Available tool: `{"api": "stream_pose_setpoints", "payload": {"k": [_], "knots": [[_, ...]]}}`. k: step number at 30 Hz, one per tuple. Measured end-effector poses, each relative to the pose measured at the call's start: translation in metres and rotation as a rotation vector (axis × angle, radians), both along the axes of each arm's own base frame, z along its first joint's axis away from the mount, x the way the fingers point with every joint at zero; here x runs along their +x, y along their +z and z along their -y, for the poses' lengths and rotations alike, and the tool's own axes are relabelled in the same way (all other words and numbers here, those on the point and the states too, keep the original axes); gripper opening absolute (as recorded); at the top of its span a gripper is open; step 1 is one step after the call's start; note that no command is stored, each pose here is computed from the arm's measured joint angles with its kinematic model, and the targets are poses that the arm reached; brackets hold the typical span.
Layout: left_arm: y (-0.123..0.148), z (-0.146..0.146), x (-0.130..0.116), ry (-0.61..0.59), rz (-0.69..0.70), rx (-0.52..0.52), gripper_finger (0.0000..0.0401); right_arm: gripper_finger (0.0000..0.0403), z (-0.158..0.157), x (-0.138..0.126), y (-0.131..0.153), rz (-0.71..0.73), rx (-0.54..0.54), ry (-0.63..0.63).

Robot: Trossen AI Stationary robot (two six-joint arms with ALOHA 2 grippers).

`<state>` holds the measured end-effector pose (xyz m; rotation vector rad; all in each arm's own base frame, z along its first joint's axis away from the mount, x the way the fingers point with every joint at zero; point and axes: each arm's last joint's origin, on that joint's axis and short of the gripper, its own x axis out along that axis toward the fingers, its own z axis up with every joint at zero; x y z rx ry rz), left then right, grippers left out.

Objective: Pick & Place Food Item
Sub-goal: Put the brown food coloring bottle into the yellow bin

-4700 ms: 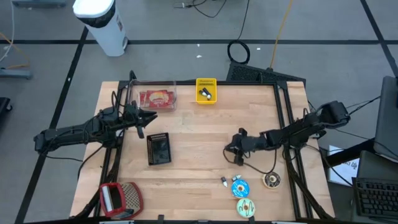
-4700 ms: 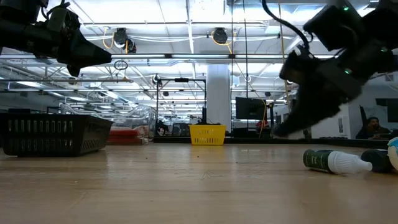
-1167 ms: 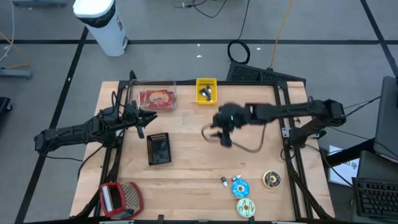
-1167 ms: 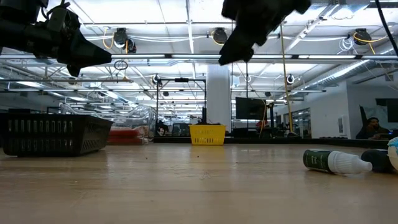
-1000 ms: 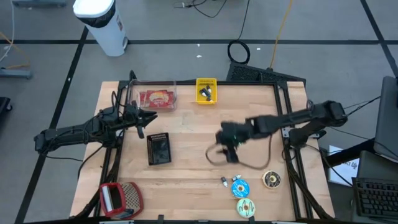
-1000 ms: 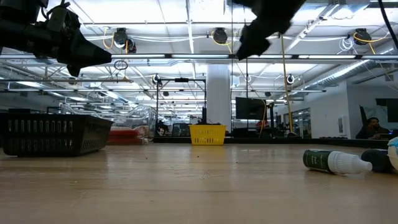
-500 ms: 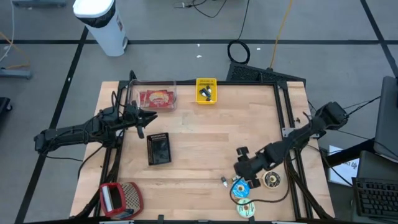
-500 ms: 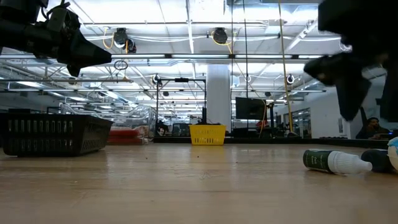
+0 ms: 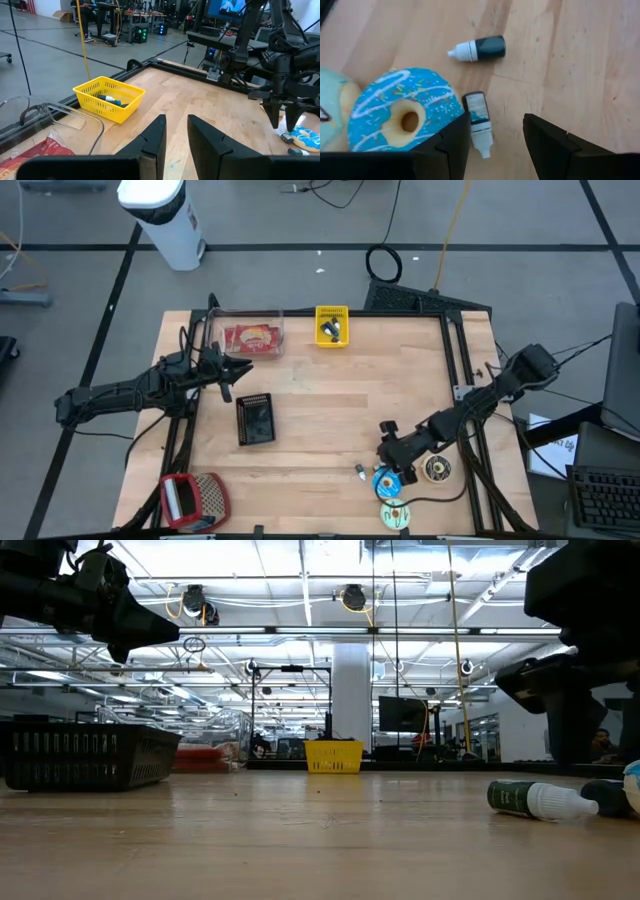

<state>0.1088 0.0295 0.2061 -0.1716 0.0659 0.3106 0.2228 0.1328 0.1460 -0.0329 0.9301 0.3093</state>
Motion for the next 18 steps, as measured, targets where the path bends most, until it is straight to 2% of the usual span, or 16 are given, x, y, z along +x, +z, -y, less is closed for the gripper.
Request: {"api": "stream_pose_setpoints", "payload": {"k": [11,18], "knots": [[0.0,0.0,0.0,0.0,0.0,0.0,0.0079,0.017,-0.01,0.003,-0.023,-0.041,-0.039,0.013],[0.0,0.0,0.0,0.0,0.0,0.0,0.0079,0.0123,-0.004,0.006,-0.023,-0.04,-0.049,-0.003]]}}
